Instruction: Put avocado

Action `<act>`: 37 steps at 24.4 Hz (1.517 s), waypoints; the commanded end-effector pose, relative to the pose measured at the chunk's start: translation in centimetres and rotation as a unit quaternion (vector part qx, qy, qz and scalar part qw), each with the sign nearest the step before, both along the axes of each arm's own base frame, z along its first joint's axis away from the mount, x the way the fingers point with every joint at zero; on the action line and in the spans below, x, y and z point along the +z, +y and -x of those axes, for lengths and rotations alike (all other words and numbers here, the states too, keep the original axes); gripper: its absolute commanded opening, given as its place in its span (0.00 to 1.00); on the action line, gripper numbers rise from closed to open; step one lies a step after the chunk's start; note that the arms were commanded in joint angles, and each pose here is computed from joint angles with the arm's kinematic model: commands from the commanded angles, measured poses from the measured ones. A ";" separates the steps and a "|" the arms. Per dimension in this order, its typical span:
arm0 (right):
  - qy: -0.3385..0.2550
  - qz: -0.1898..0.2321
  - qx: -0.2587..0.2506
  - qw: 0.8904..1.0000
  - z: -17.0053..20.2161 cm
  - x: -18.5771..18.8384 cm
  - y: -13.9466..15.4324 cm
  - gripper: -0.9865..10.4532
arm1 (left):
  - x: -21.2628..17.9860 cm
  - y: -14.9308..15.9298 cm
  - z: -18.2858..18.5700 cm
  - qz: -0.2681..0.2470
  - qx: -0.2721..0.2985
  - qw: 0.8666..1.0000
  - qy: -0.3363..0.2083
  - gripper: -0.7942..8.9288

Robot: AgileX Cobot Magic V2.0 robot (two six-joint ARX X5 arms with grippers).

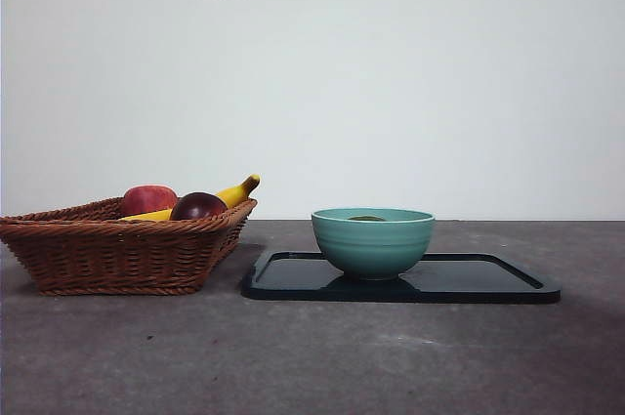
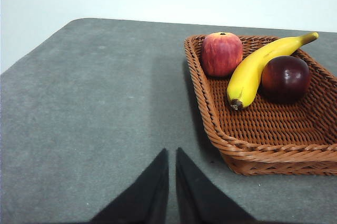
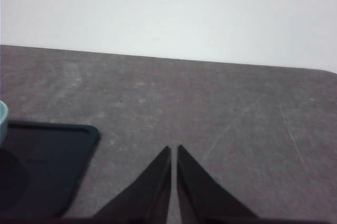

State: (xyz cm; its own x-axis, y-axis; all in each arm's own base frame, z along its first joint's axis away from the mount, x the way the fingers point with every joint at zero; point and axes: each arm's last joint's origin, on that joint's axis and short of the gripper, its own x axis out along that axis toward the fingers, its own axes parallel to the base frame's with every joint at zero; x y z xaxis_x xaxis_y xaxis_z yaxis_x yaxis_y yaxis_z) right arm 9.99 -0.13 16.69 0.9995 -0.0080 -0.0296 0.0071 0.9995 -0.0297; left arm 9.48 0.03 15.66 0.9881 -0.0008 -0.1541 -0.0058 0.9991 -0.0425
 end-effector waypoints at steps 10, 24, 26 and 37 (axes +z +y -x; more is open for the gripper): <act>0.063 -0.001 0.008 0.998 0.4 -1.6 0.1 0.09 | -0.7 0.0 -0.1 -0.003 -0.002 1.000 0.013 0.10; 0.064 -0.023 0.007 0.998 0.4 -1.6 0.2 0.09 | -0.7 0.0 -0.1 -0.003 -0.002 1.000 0.012 0.10; 0.059 -0.023 0.007 0.998 0.4 -1.5 0.2 0.09 | -0.7 0.0 -0.1 -0.003 -0.002 1.000 0.012 0.10; 0.059 -0.023 0.007 0.998 0.4 -1.5 0.2 0.09 | -0.7 0.0 -0.1 -0.003 -0.002 1.000 0.012 0.10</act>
State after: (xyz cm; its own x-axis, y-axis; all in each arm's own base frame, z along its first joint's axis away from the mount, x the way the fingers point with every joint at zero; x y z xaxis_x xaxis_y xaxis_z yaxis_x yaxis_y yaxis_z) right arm 9.58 0.01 15.24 0.9879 0.0073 -0.1552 -0.0065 1.0000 0.0056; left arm 9.49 0.03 15.65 0.9880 -0.0012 -0.1544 -0.0054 0.9991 -0.0425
